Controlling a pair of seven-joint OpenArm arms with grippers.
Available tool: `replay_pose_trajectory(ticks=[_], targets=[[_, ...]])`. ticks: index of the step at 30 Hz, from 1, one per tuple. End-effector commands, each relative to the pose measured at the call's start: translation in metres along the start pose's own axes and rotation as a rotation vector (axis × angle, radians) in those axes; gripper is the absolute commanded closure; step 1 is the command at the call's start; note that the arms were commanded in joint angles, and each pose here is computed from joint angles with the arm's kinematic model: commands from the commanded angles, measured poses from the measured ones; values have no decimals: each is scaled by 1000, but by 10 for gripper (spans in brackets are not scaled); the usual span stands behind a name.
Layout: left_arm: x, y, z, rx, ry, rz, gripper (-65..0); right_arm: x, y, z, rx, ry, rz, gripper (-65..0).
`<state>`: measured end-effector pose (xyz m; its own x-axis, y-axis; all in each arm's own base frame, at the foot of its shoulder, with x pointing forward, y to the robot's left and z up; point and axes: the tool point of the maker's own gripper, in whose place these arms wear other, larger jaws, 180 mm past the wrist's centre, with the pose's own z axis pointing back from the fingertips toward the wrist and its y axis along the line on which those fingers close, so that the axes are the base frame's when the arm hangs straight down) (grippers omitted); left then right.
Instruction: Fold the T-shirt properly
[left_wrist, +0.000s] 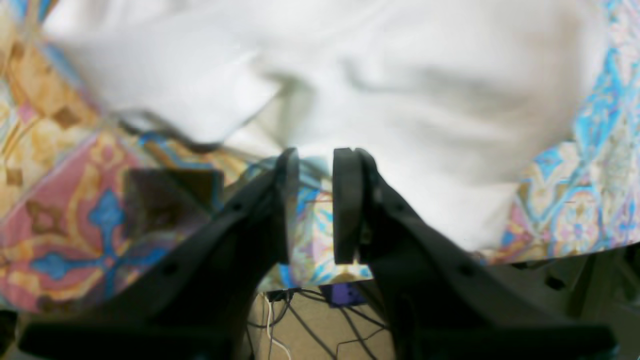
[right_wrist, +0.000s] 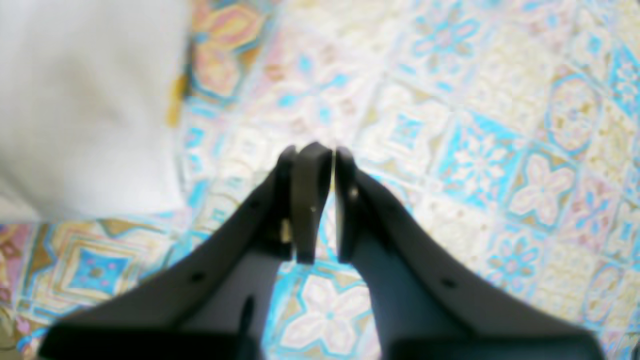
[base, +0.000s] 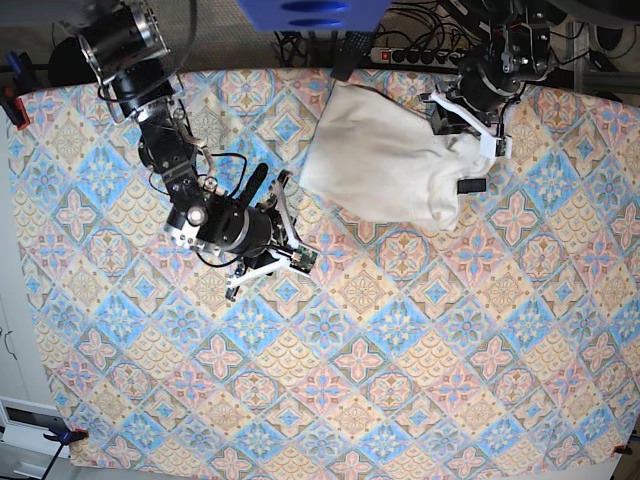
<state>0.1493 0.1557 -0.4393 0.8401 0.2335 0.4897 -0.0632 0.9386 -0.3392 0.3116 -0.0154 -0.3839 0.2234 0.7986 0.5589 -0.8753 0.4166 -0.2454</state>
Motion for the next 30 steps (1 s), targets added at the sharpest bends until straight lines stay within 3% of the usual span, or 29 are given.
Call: replay_pose_trajectory(ticks=[1,8,14,23,26,30], targets=[[3,1,0,-5,-15,4,-119,4,-7,0,-8,-11,-11,-57],[6,14,-24,10,5,44,-118,12,7,-33,74,1,-82,-57],[7,25,-39,24,25,68,-118,-13,25,-52,141,48,-134,-59],[44,32,-64,20,-2,70,-120,-12,58,-61,215,65,-64,-57],[60,15,-75,-17,-12,37,-122,-25,69,-56,225,72,-94,-57],[84,-12,-89,-47,-22,-87,-122,-39,58,-42,177,71,-117,-57]])
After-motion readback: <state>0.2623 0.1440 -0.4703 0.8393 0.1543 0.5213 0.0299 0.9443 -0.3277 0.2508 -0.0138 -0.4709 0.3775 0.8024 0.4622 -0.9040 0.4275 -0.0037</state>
